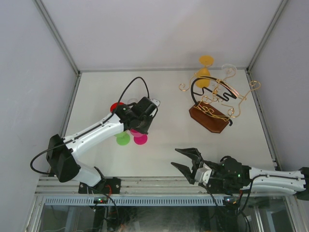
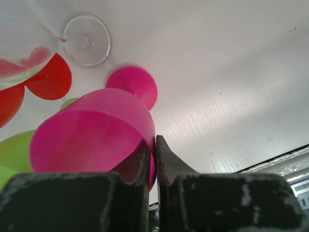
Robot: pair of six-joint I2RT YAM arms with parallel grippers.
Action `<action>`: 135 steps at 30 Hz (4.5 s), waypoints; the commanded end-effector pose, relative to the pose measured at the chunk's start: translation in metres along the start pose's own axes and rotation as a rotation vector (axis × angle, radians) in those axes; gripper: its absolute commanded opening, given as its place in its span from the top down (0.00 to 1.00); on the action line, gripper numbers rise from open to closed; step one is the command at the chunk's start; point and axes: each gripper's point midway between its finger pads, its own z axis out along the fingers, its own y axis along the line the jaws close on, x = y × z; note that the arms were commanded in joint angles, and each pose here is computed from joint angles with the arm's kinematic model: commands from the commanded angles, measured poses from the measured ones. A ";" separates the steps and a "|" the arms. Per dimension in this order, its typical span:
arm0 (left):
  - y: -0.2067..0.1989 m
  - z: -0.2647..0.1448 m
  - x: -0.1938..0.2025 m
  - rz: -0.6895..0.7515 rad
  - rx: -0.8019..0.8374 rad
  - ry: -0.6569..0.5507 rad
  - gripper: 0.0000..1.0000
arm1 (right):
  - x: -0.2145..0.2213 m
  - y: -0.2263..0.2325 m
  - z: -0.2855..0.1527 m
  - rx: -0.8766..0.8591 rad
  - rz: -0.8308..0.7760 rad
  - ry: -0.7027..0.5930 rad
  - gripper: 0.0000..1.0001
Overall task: Take the wine glass off the wine glass rack
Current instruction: Place the wine glass at the center of the board, then pick up the wine glass from the wine rack.
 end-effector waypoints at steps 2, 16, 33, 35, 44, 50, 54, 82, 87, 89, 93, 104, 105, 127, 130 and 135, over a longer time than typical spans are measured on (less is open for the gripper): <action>0.001 -0.009 -0.007 -0.024 0.020 -0.049 0.88 | -0.009 -0.010 0.001 0.034 0.026 -0.018 0.41; 0.013 -0.021 -0.020 -0.014 -0.037 -0.097 0.79 | -0.008 -0.010 0.002 0.031 0.027 -0.014 0.41; 0.009 -0.017 -0.026 -0.001 -0.025 -0.110 0.79 | -0.006 -0.008 0.004 0.024 0.024 -0.001 0.41; 0.009 -0.017 -0.027 -0.004 -0.025 -0.116 0.79 | -0.005 -0.008 0.004 0.022 0.023 0.001 0.41; 0.012 -0.041 -0.041 -0.027 -0.009 -0.201 0.67 | -0.007 -0.009 0.005 0.022 0.022 -0.002 0.41; 0.015 -0.083 -0.055 -0.060 0.036 -0.335 0.51 | -0.010 -0.010 0.005 0.024 0.033 -0.012 0.40; 0.030 -0.120 -0.054 -0.117 0.040 -0.472 0.44 | -0.020 -0.018 0.006 0.059 0.121 -0.036 0.36; 0.164 -0.168 0.056 -0.576 -0.302 -0.764 0.00 | -0.042 -0.270 -0.061 0.967 0.674 0.419 0.26; 0.170 -0.168 0.078 -0.683 -0.306 -0.864 0.00 | -0.016 -0.301 -0.094 1.121 0.830 0.457 0.25; 0.167 -0.159 0.086 -0.694 -0.285 -0.873 0.00 | -0.019 -0.321 -0.107 1.196 0.869 0.411 0.27; 0.158 -0.161 0.082 -0.662 -0.218 -0.936 0.00 | -0.005 -0.348 -0.130 1.283 0.972 0.382 0.28; 0.164 -0.145 0.086 -0.695 -0.267 -0.859 0.00 | 0.067 -0.394 -0.177 1.486 1.091 0.352 0.29; 0.163 -0.145 0.086 -0.694 -0.261 -0.859 0.00 | 0.076 -0.397 -0.181 1.505 1.107 0.354 0.29; 0.166 -0.142 0.087 -0.711 -0.281 -0.855 0.00 | 0.179 -0.431 -0.214 1.605 1.218 0.403 0.48; 0.167 -0.141 0.087 -0.713 -0.286 -0.849 0.00 | 0.188 -0.436 -0.217 1.622 1.214 0.392 0.50; 0.168 -0.140 0.085 -0.715 -0.286 -0.852 0.00 | 0.193 -0.440 -0.221 1.633 1.202 0.404 0.52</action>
